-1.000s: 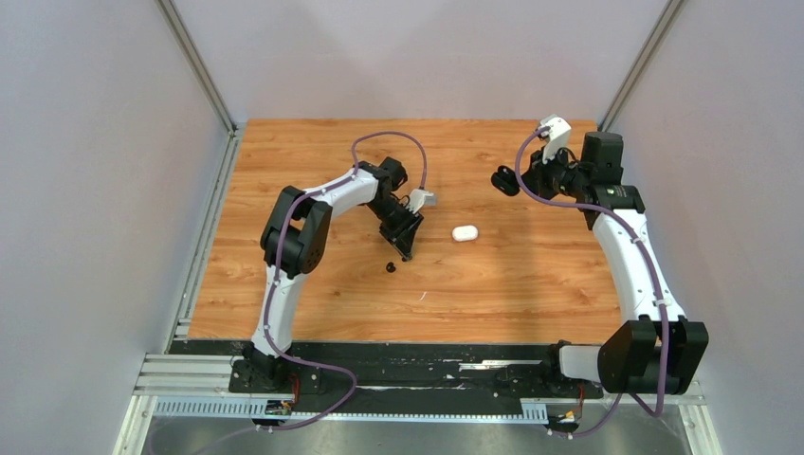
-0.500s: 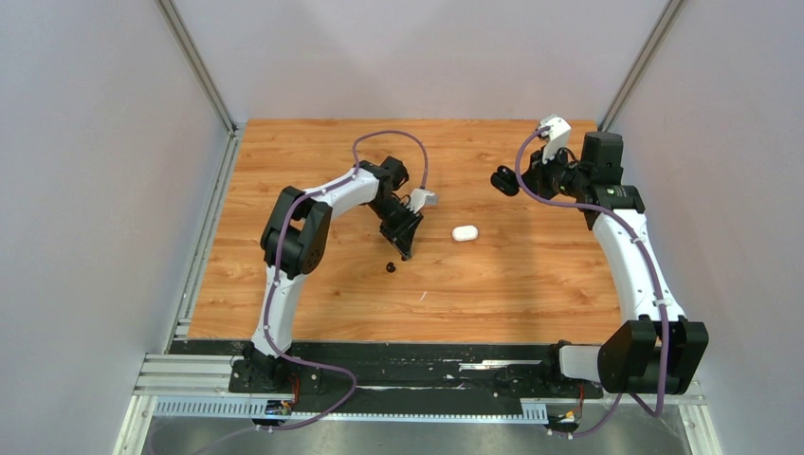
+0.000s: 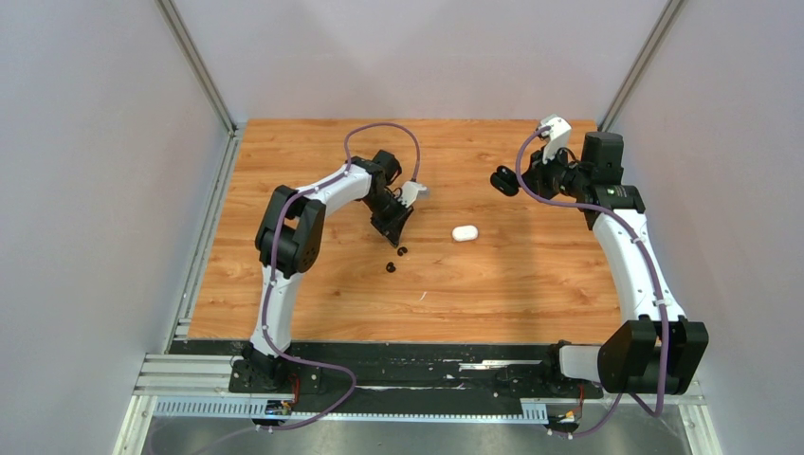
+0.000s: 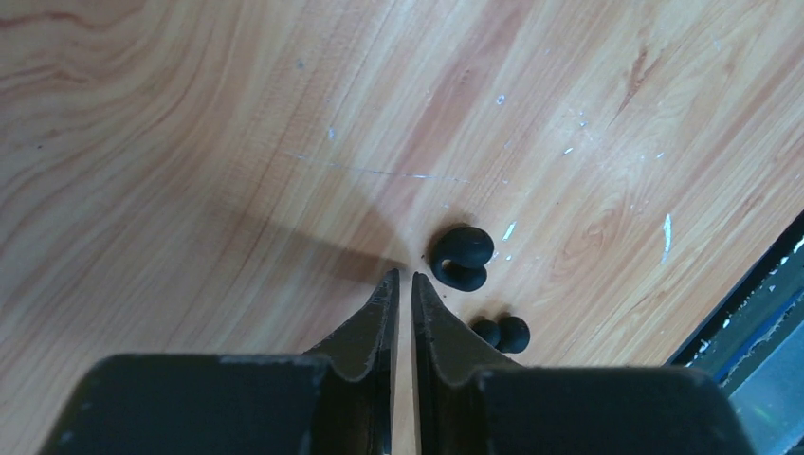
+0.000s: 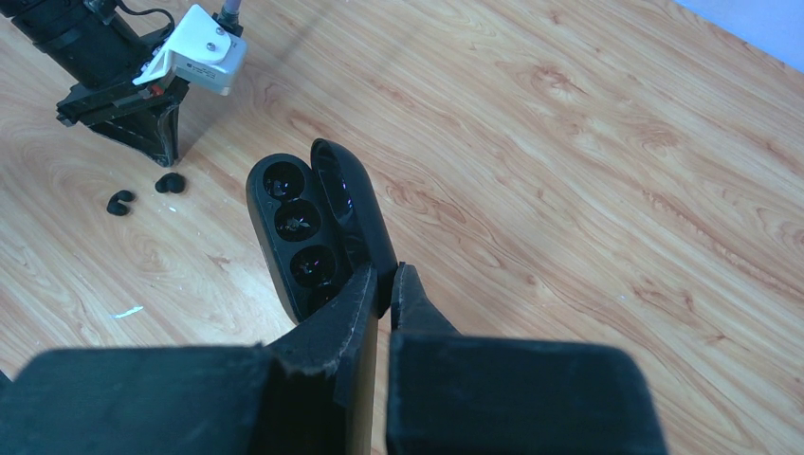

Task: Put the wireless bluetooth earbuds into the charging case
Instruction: Adjust the earbud at the center of the board.

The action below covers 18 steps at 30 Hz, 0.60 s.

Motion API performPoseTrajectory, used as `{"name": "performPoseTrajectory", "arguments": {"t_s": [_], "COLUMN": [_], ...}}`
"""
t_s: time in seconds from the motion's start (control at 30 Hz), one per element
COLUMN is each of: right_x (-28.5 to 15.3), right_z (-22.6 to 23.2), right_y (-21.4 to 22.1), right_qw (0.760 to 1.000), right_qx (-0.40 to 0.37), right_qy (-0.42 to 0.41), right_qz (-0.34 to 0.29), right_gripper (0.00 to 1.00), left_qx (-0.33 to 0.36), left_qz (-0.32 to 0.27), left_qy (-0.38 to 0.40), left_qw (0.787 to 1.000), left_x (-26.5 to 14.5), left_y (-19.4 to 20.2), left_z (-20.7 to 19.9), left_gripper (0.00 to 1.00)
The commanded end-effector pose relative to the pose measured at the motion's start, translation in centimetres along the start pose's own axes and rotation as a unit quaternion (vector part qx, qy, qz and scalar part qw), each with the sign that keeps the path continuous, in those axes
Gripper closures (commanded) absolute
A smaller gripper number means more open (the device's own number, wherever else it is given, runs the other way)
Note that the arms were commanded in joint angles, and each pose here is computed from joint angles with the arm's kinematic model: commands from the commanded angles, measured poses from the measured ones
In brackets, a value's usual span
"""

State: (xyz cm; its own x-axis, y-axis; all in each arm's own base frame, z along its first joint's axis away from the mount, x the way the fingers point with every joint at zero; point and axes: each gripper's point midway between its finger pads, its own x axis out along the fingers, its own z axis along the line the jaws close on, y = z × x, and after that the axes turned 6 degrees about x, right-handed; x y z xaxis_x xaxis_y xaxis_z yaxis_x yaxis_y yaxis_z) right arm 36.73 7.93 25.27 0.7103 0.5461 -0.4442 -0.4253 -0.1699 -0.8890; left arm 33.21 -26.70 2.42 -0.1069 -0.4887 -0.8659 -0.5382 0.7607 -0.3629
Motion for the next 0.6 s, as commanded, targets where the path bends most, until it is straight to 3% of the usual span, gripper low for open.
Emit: {"name": "performPoseTrajectory", "arguments": {"t_s": [0.0, 0.23, 0.57], "right_x": [-0.7, -0.7, -0.8], "right_z": [0.2, 0.3, 0.3], "right_y": [-2.0, -1.9, -1.8], "right_qw": [0.999, 0.999, 0.999], "right_qx": [-0.01, -0.008, -0.007], "right_qy": [-0.002, -0.003, -0.003], "right_qz": [-0.034, -0.033, -0.034], "right_gripper": [1.0, 1.0, 1.0], "left_qx": [0.016, -0.015, -0.026], "left_qz": [-0.009, -0.01, 0.003], "left_qy": [0.032, 0.021, 0.027], "left_qw": [0.999, 1.0, 0.999], "left_x": [0.2, 0.2, 1.1], "left_y": [-0.3, -0.3, 0.8], "left_z": [-1.0, -0.8, -1.6], "left_gripper": [0.87, 0.71, 0.73]}}
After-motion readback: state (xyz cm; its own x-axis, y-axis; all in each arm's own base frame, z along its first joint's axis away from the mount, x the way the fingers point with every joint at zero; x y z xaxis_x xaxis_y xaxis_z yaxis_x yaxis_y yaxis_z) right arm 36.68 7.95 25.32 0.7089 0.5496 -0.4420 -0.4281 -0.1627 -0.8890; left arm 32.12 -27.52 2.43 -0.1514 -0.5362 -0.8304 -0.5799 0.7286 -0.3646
